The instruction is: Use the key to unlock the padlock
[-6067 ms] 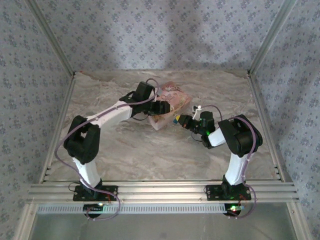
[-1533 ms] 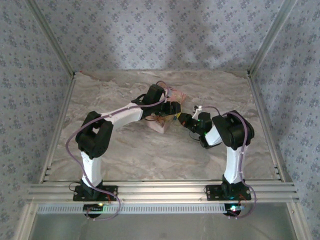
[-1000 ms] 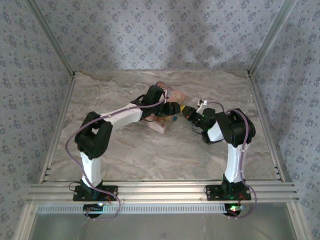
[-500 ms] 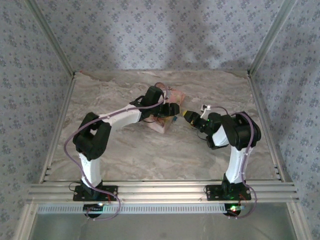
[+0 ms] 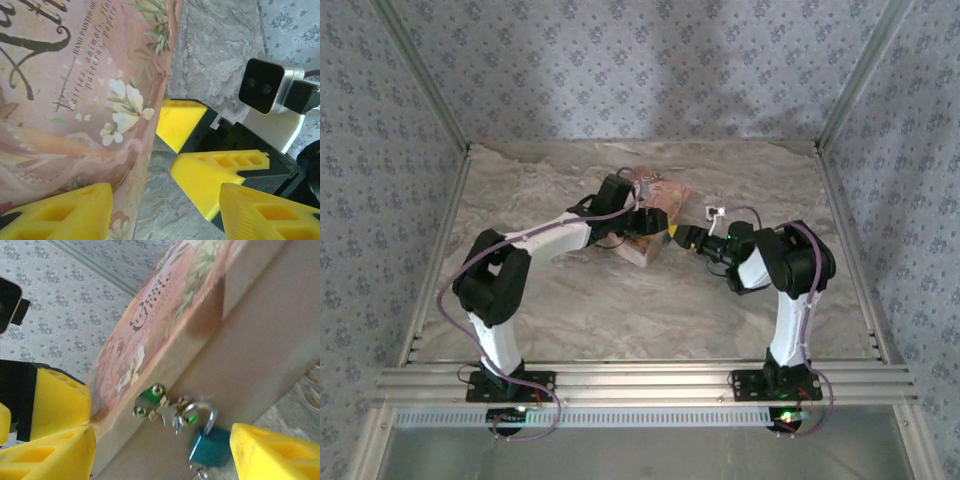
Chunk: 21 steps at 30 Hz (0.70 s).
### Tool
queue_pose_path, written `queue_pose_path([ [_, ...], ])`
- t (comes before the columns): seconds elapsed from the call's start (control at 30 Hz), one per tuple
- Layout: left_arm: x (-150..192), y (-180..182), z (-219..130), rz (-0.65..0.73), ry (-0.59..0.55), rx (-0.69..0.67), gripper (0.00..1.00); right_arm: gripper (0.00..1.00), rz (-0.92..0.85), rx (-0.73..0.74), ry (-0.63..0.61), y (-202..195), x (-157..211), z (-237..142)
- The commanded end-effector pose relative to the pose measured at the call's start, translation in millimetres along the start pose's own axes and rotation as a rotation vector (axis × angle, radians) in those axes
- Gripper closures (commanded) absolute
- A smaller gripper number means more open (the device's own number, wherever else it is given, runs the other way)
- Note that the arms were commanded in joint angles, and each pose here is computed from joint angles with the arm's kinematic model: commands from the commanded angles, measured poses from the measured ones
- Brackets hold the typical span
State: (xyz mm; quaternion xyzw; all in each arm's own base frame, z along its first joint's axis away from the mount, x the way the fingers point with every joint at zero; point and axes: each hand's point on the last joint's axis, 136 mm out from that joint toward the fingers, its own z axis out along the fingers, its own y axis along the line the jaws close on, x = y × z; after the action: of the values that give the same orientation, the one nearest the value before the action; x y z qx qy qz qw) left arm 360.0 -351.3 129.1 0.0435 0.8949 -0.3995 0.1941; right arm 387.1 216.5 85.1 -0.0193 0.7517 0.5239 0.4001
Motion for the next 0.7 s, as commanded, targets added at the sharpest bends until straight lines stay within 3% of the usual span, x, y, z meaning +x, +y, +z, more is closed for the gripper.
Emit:
queue_pose_path([
  [0.0,39,65,-3,-0.123,0.117,-0.195,0.41,0.26,-0.039,0.002,0.003,-6,-4,6],
  [0.67,35,68,-8,-0.124,0.108,-0.2,0.41,0.28,-0.058,-0.1,0.093,10,19,24],
])
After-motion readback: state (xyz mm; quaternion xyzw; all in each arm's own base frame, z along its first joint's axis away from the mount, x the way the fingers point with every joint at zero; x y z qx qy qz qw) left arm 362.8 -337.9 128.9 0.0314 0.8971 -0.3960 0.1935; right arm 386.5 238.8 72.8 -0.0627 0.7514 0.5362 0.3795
